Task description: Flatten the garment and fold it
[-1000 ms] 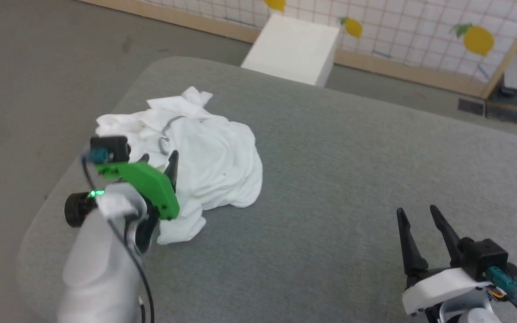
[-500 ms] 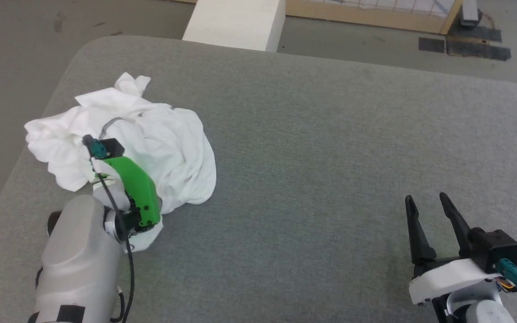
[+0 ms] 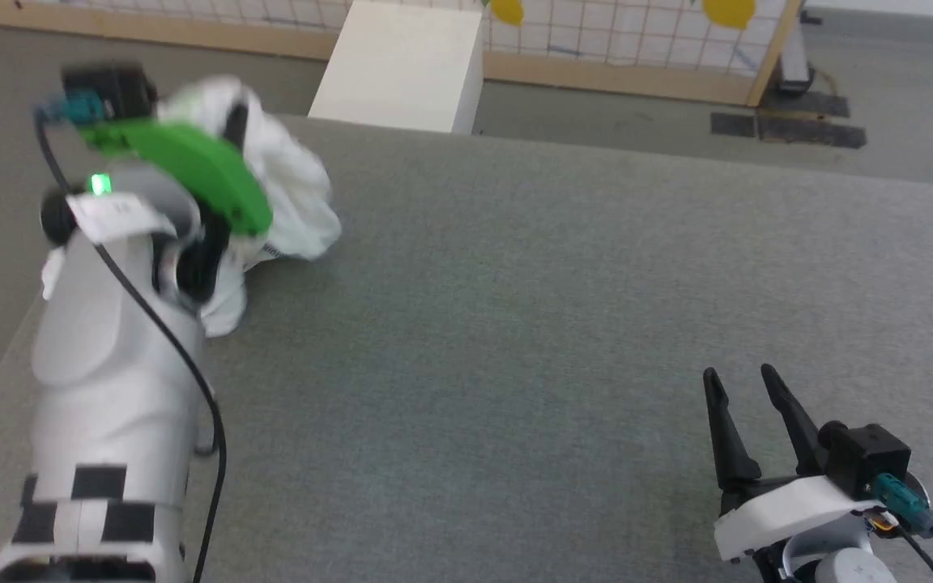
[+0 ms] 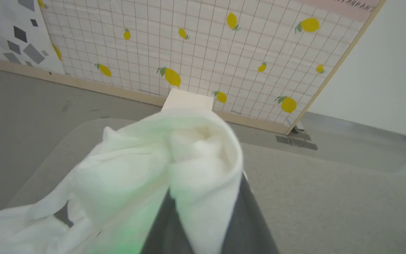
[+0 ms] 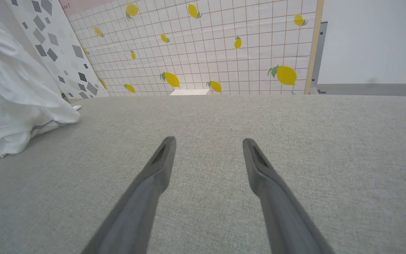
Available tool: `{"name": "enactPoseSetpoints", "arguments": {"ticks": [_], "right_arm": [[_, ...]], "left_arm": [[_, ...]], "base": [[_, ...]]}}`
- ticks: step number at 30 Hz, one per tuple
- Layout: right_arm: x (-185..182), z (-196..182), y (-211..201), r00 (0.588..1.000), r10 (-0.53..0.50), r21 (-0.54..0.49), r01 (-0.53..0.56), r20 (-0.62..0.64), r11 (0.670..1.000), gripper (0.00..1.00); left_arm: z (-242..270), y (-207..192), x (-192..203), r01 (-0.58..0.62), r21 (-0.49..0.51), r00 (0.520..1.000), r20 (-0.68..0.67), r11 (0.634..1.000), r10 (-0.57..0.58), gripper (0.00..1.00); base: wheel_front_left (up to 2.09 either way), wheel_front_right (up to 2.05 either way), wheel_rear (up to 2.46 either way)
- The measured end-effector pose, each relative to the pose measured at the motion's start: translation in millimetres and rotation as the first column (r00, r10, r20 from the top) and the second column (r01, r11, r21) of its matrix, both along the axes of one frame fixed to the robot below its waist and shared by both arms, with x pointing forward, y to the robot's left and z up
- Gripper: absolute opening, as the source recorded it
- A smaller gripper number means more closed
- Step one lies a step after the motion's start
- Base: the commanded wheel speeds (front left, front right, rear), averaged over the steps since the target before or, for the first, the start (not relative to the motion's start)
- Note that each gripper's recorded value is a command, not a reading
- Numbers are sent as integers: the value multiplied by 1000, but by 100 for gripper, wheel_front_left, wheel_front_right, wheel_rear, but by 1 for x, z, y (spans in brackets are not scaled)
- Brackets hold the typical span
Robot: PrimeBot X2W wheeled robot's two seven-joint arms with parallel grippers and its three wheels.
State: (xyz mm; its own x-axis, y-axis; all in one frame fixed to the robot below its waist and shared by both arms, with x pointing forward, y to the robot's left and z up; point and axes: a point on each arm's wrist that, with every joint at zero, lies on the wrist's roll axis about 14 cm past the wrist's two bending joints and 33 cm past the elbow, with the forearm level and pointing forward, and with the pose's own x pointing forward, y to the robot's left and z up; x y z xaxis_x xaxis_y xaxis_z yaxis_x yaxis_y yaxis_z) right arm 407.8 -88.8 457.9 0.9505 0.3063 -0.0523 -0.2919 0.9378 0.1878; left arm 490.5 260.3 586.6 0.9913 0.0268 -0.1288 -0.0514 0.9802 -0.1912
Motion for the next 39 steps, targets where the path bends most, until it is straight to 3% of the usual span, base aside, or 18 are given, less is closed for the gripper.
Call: {"name": "enactPoseSetpoints", "arguments": {"ticks": [3, 7, 12, 14, 17, 19, 21, 23, 27, 28, 29, 30, 32, 34, 36, 39], "right_arm": [[-5, 4, -10, 1000, -29, 5, 29, 6, 1000, 100], [-12, 9, -30, 996, -86, 3, 86, 19, 996, 100], [-22, 14, -53, 988, -153, 3, 153, 34, 988, 100], [-25, 14, -58, 985, -169, 4, 169, 35, 986, 100], [-29, 15, -64, 982, -185, 5, 185, 35, 983, 100], [-32, 15, -69, 979, -200, 7, 200, 34, 980, 100], [-33, 15, -73, 976, -214, 10, 214, 32, 977, 100], [-35, 13, -77, 974, -225, 10, 224, 27, 974, 100], [-35, 10, -80, 972, -233, 9, 233, 20, 972, 100], [-34, 10, -80, 972, -234, 8, 234, 19, 972, 100], [-34, 10, -80, 973, -232, 8, 232, 17, 973, 100], [-33, 10, -78, 973, -229, 8, 229, 18, 974, 100], [-32, 10, -76, 975, -222, 10, 222, 19, 975, 100], [-31, 11, -74, 976, -217, 14, 217, 21, 976, 100], [-30, 12, -72, 977, -211, 20, 211, 23, 977, 100], [-29, 15, -67, 980, -198, 24, 197, 31, 980, 100]], "left_arm": [[71, -36, 14, 89, 21, 975, 201, 996, -91, 0], [132, -107, 12, 263, 8, 894, 374, 965, -247, 0], [145, -197, -5, 501, -17, 788, 422, 865, -448, 0], [123, -224, -12, 567, -36, 773, 369, 823, -516, 0], [58, -258, -23, 634, -108, 767, 217, 766, -604, 0], [4, -281, -41, 673, -161, 738, 73, 722, -671, 0], [-48, -299, -65, 708, -187, 679, -83, 681, -729, 0], [-100, -313, -98, 734, -230, 591, -245, 639, -768, 0], [-165, -318, -149, 725, -328, 443, -452, 606, -774, 0], [-172, -318, -157, 713, -355, 420, -474, 605, -773, 11], [-175, -319, -163, 691, -395, 407, -480, 606, -777, 77], [-175, -320, -165, 672, -424, 403, -478, 607, -780, 100], [-163, -323, -162, 626, -491, 425, -437, 606, -793, 100], [-143, -323, -148, 585, -543, 484, -363, 603, -796, 100], [-115, -317, -127, 537, -596, 571, -264, 597, -777, 100], [-76, -292, -94, 499, -602, 705, -136, 623, -696, 100]], "base": [[0, 0, 0], [0, 0, 0], [0, 0, 0], [0, 0, 0], [0, 0, 0], [0, 0, 0], [0, 0, 0], [0, 0, 0], [0, 0, 0], [0, 0, 0], [0, 0, 0], [0, 0, 0], [0, 0, 0], [0, 0, 0], [0, 0, 0], [0, 0, 0]]}}
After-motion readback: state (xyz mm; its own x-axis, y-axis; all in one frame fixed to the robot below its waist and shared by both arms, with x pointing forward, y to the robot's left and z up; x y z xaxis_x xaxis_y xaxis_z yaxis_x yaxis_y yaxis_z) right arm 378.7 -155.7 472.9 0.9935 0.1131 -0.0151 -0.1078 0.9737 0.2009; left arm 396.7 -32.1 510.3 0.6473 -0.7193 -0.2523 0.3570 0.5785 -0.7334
